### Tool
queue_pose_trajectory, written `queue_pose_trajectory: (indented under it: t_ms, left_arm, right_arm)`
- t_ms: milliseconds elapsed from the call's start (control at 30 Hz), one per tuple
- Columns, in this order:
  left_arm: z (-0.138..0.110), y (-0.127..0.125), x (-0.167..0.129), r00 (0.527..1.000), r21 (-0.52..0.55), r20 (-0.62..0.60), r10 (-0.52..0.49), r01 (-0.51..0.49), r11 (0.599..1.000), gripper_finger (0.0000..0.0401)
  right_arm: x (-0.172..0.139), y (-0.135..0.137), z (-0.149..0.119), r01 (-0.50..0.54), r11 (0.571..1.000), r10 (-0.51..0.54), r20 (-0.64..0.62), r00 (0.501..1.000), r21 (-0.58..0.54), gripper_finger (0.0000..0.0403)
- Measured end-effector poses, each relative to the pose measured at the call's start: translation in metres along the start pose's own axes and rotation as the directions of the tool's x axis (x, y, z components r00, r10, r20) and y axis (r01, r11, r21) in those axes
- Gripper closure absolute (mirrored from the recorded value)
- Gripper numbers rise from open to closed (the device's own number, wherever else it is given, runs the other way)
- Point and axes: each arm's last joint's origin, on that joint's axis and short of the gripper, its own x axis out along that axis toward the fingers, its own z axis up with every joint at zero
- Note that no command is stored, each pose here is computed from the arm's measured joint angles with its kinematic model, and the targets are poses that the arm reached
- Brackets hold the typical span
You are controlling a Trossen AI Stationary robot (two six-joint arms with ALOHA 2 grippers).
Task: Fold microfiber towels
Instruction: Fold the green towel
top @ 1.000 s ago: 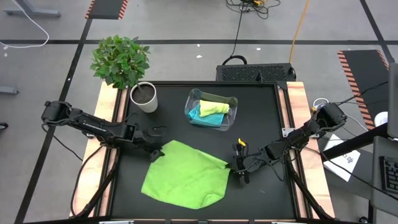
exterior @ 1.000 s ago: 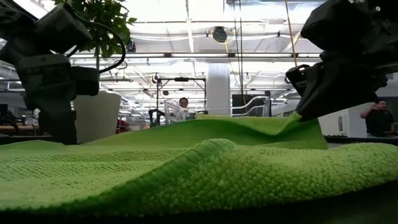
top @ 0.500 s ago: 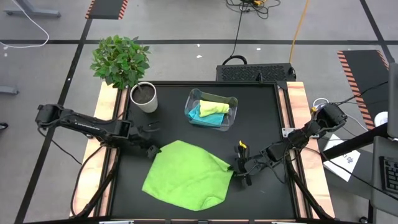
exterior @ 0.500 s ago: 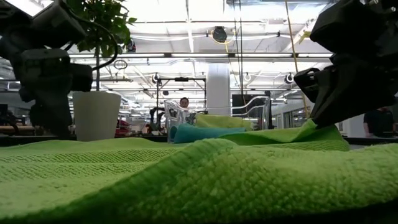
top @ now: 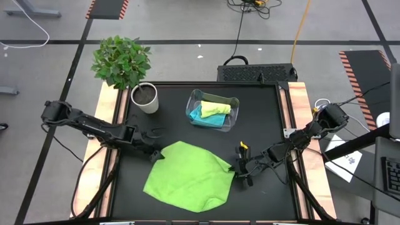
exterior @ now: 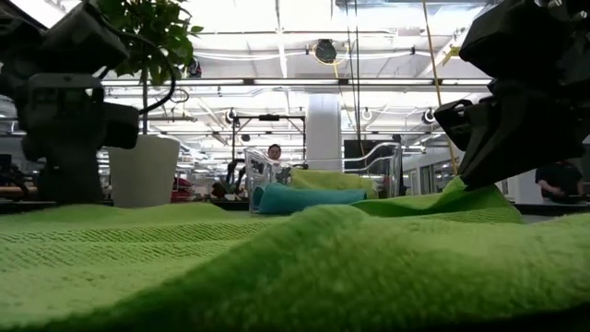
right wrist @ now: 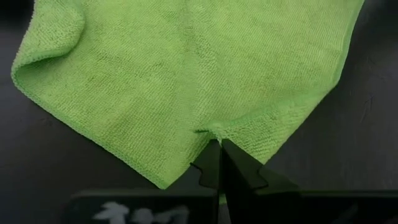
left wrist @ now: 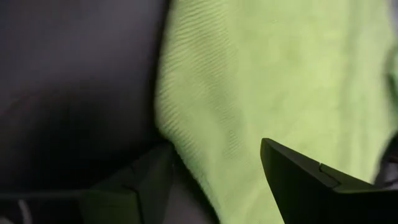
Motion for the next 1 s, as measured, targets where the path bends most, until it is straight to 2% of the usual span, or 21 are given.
queue_pose_trajectory:
  t_ms: [133, 367, 467, 667, 1000]
  left_arm:
    - [0.008, -0.011, 0.008, 0.991, 0.065, 0.044, -0.126, 0.123, 0.990, 0.0160]
    - [0.016, -0.014, 0.020, 0.976, 0.148, 0.082, -0.199, 0.186, 0.971, 0.0160]
    - [0.020, -0.011, 0.021, 0.979, 0.146, 0.099, -0.181, 0.166, 0.975, 0.0160]
    - [0.027, 0.005, 0.019, 0.990, 0.065, 0.123, -0.073, 0.065, 0.996, 0.0160]
    - [0.041, 0.017, 0.014, 0.981, 0.110, 0.189, -0.049, 0.029, 0.994, 0.0161]
  right_arm:
    - [0.000, 0.000, 0.000, -0.001, 1.000, 0.001, 0.002, 1.000, -0.001, 0.0403]
    - [0.000, 0.001, 0.000, -0.002, 1.000, 0.002, 0.002, 1.000, -0.005, 0.0403]
    - [0.000, 0.001, 0.000, -0.001, 1.000, 0.001, 0.001, 1.000, -0.006, 0.0403]
    - [0.000, 0.001, 0.000, -0.002, 1.000, 0.002, 0.003, 1.000, -0.003, 0.0403]
    - [0.000, 0.001, 0.001, -0.004, 1.000, 0.004, 0.015, 1.000, -0.005, 0.0403]
